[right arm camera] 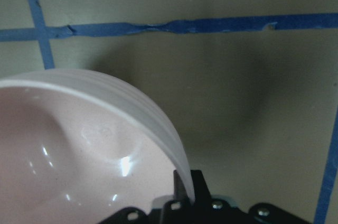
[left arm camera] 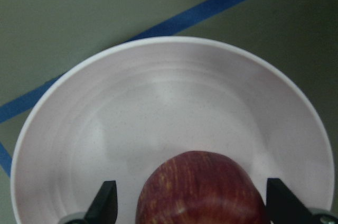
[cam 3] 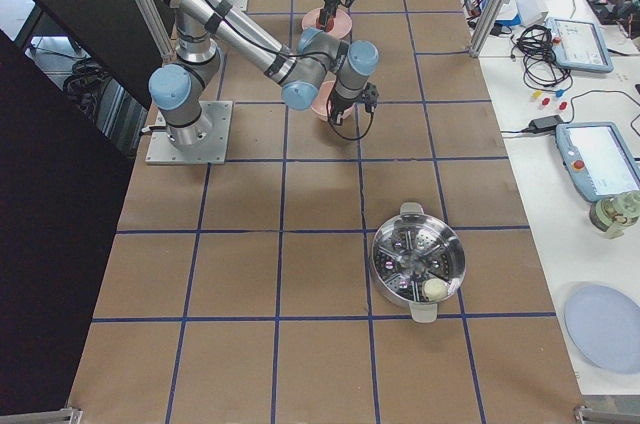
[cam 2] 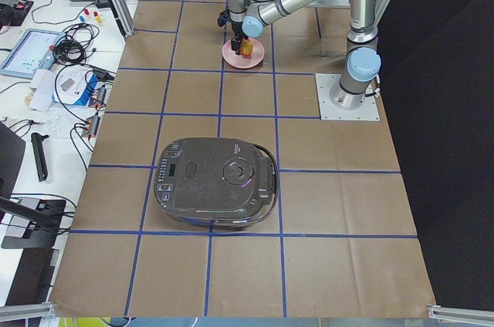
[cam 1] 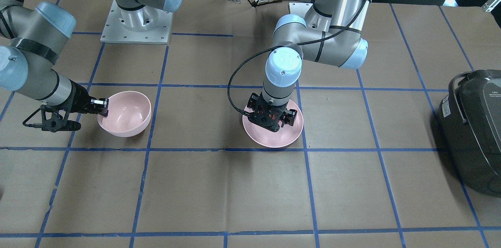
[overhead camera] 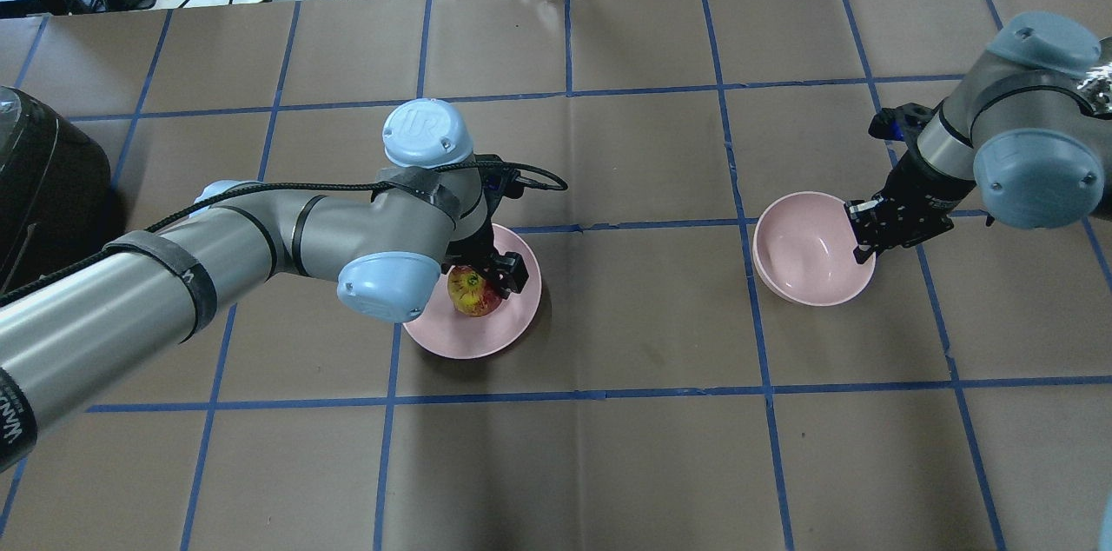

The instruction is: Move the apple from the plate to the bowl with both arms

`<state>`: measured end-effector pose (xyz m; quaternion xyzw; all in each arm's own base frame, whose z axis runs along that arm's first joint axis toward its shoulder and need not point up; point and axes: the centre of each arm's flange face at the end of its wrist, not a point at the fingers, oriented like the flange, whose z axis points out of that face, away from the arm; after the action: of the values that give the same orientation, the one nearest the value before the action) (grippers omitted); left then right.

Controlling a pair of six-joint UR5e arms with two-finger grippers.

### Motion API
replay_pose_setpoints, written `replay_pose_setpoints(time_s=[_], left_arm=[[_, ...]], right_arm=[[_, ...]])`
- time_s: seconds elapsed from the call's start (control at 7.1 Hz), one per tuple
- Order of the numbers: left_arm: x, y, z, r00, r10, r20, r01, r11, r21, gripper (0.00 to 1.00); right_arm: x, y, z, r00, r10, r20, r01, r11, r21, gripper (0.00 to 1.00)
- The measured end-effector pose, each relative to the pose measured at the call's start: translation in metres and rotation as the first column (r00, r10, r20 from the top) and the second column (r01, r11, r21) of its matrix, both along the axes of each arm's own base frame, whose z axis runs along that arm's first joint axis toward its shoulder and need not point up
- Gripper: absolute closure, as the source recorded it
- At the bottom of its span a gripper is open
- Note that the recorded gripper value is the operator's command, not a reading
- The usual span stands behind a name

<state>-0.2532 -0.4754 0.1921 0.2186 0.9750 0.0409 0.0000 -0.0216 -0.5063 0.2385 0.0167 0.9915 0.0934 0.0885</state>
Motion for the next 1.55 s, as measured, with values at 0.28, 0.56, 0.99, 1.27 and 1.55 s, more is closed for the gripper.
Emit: replay_pose_setpoints(time_s=[0.28,0.56,0.99,1.27,1.55], left_arm=[[-0.005,0.005,0.003,1.000,-0.015,0.000,0.015,1.000,-0.004,0.53],[-0.012,0.009,0.007,0.999,-0.035,0.004,0.035,0.999,-0.012,0.74],[-0.011,0.013,0.051,1.000,0.000,-0.002,0.000,0.998,-0.067,0.82],[-0.006,0.029,0.094,0.985,0.172,-0.009,-0.172,0.981,-0.093,0.85],[-0.007,0.037,0.120,0.932,0.363,-0.011,-0.362,0.928,-0.089,0.88]], right_arm=[[0.038,-0.004,0.008,0.998,-0.015,0.061,0.016,1.000,-0.015,0.99],[0.110,0.001,0.005,0.997,0.014,0.077,-0.015,1.000,0.002,0.94],[0.152,0.010,-0.012,0.997,0.031,0.077,-0.035,0.998,0.048,0.28],[0.154,0.009,-0.017,0.997,0.035,0.072,-0.039,0.998,0.058,0.00],[0.149,-0.001,-0.003,0.998,0.038,0.057,-0.040,0.999,0.034,0.00]])
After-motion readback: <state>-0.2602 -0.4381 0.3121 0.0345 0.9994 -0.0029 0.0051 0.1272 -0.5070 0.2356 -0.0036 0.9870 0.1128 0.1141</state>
